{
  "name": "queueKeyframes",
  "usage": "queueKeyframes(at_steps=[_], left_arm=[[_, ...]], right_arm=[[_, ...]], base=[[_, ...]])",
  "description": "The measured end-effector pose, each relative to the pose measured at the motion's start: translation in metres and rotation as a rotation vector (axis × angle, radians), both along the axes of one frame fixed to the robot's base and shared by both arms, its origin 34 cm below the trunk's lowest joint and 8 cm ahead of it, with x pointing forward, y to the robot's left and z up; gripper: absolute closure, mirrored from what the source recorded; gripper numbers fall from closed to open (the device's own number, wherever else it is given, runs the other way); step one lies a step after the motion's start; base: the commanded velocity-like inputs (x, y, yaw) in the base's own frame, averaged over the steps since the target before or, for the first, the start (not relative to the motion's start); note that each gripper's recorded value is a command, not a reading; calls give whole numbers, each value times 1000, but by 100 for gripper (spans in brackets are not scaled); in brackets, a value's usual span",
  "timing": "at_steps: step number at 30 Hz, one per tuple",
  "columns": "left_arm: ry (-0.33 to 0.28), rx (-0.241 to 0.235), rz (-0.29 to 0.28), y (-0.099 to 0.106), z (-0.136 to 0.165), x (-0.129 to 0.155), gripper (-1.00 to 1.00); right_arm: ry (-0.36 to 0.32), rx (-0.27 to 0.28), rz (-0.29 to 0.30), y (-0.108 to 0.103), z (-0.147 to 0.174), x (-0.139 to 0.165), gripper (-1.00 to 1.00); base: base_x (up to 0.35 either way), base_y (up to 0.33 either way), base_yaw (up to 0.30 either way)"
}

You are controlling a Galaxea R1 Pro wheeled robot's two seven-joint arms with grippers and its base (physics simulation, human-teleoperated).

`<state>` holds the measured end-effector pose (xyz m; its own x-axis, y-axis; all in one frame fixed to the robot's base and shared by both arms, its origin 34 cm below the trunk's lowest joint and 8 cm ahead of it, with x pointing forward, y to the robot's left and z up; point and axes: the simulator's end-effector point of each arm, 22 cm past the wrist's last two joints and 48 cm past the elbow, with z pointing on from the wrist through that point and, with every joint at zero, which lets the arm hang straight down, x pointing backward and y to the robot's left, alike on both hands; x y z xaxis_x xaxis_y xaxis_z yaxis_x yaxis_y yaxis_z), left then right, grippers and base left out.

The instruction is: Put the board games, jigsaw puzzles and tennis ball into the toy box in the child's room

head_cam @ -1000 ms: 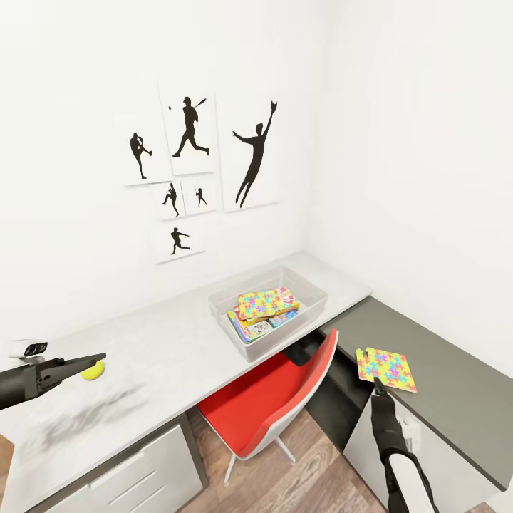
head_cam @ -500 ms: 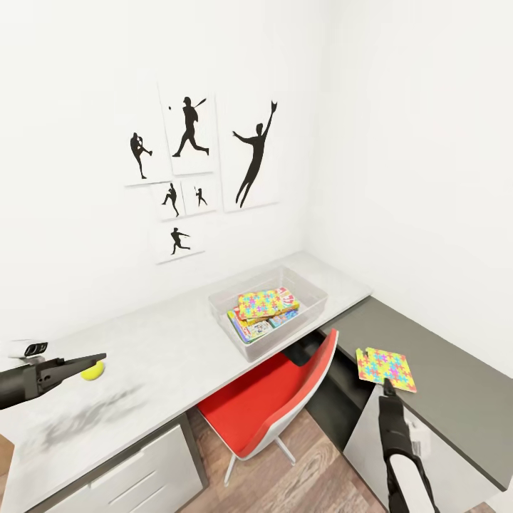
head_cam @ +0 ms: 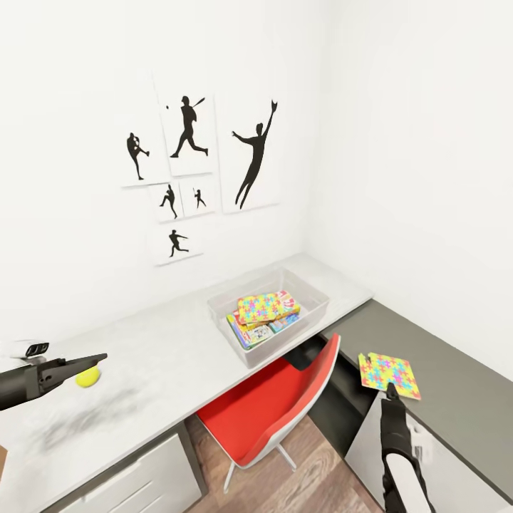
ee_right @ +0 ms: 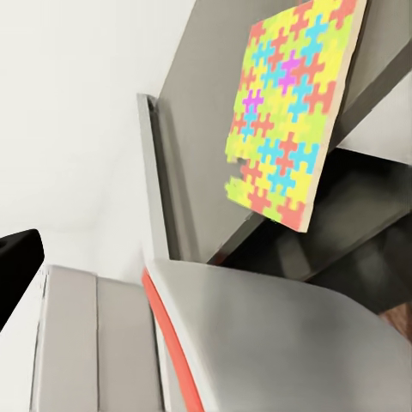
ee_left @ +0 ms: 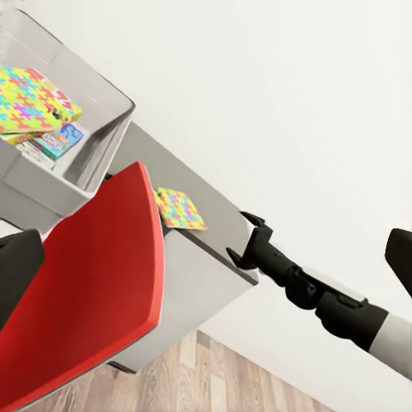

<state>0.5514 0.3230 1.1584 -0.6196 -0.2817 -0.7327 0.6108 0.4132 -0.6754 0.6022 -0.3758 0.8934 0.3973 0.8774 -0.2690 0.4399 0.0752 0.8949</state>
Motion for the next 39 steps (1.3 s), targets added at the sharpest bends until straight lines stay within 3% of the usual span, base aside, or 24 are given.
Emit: queueKeyframes(at_steps=[14,39], left_arm=[[1,-1,0,0,0,0,-100],[0,0,0,0,0,0,-100]], right_arm=[[59,107,-13,19,-39,7,-100],[51,111,-14,19,-40,8,-100]], base=[[10,0,0],[83,-6,0]])
